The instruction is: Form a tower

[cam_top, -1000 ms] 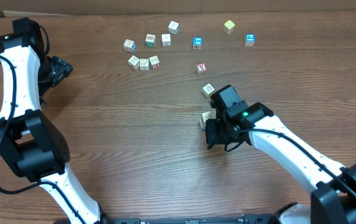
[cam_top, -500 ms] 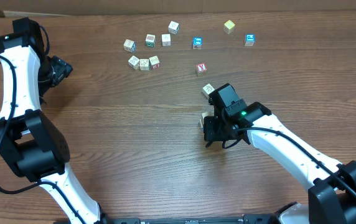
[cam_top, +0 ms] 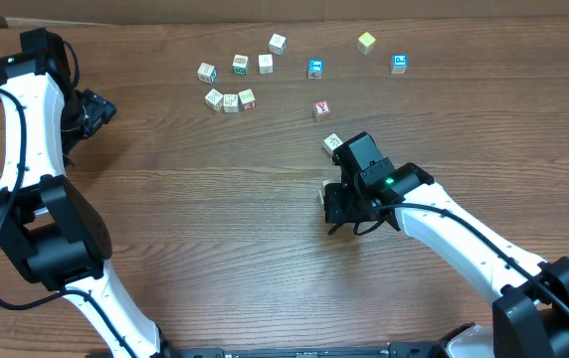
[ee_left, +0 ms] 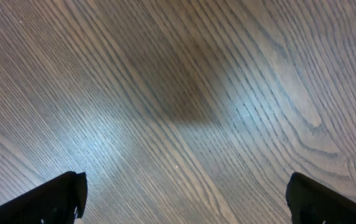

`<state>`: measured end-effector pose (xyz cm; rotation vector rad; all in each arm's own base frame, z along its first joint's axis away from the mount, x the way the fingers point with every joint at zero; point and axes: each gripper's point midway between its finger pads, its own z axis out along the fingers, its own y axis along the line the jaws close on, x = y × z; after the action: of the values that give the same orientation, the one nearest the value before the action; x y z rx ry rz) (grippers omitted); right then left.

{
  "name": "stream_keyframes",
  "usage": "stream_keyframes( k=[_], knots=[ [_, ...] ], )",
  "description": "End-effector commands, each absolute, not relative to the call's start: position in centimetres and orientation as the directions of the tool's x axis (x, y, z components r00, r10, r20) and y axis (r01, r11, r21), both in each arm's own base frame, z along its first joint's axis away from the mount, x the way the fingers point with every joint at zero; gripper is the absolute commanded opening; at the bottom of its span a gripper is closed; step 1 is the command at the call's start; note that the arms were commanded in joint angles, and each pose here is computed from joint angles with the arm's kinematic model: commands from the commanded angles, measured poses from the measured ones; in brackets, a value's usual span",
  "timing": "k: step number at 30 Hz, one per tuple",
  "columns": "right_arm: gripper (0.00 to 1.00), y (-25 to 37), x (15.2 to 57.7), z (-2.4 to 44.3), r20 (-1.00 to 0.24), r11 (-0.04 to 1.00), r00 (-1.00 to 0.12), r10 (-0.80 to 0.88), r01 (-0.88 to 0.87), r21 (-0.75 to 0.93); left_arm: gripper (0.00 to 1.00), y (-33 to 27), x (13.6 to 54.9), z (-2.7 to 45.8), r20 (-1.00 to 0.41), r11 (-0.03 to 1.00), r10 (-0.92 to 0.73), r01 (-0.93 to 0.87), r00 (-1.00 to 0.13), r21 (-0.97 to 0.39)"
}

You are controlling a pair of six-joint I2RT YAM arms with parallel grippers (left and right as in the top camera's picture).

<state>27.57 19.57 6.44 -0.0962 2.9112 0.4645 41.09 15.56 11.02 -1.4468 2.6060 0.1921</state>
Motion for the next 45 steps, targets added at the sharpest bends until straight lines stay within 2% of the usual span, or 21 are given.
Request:
stream_keyframes(
  k=[1,23,31,45],
  knots=[
    [0.04,19.6,27.8,6.5,-0.216,0.950,-0.976,-0.034,-0.098,0.296,1.00,15.4,41.5,11.3,-0.206,0.537,-0.822,-0.843,-0.531,0.033],
    [0.04,20.0,28.5,6.8,-0.246,0.945,-0.969,-0.030,-0.108,0.310,1.00,15.4,41.5,11.3,-0.206,0.537,-0.822,-0.843,-0.531,0.033],
    [0.04,19.2,27.2,6.3,-0.190,0.955,-0.981,-0.036,-0.090,0.281,1.00,15.4,41.5,11.3,-0.206,0.537,-0.822,-0.843,-0.531,0.033],
    [0.04,19.1,28.4,6.5,-0.243,0.960,-0.970,-0.026,-0.092,0.264,0.99,15.4,41.5,11.3,-0.206,0.537,-0.822,-0.843,-0.531,0.033]
  ],
)
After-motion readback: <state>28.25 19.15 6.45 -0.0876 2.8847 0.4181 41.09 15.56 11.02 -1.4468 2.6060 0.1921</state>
